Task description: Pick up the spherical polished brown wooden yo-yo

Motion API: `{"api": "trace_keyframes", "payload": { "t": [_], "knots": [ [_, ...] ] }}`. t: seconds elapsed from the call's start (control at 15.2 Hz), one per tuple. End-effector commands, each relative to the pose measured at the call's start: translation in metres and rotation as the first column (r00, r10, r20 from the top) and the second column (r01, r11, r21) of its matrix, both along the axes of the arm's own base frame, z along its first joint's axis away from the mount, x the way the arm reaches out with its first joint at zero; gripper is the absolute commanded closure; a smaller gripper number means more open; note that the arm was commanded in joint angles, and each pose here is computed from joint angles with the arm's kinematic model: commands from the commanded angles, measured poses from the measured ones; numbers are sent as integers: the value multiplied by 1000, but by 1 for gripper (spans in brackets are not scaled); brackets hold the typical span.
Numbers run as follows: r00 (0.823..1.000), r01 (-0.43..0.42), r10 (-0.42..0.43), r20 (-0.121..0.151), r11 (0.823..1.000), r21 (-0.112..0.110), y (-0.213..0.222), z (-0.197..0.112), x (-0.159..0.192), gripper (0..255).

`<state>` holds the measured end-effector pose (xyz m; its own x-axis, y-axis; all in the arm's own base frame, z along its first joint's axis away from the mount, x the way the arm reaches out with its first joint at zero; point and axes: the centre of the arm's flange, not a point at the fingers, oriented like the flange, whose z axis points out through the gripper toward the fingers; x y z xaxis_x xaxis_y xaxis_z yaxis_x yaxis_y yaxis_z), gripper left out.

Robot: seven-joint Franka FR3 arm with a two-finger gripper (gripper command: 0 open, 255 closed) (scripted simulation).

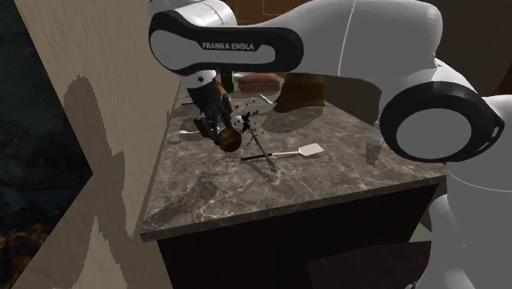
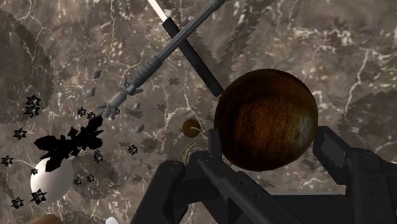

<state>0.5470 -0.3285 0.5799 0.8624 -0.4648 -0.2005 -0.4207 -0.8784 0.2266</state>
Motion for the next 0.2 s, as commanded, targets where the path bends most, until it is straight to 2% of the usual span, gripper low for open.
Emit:
{"api": "trace_keyframes", "payload": {
  "t": [0.0, 0.13],
  "knots": [
    [1000, 0, 0, 0, 1000, 0, 1, 11, 0, 255],
    [1000, 0, 0, 0, 1000, 0, 1, 12, 0, 255]
  ]
}}
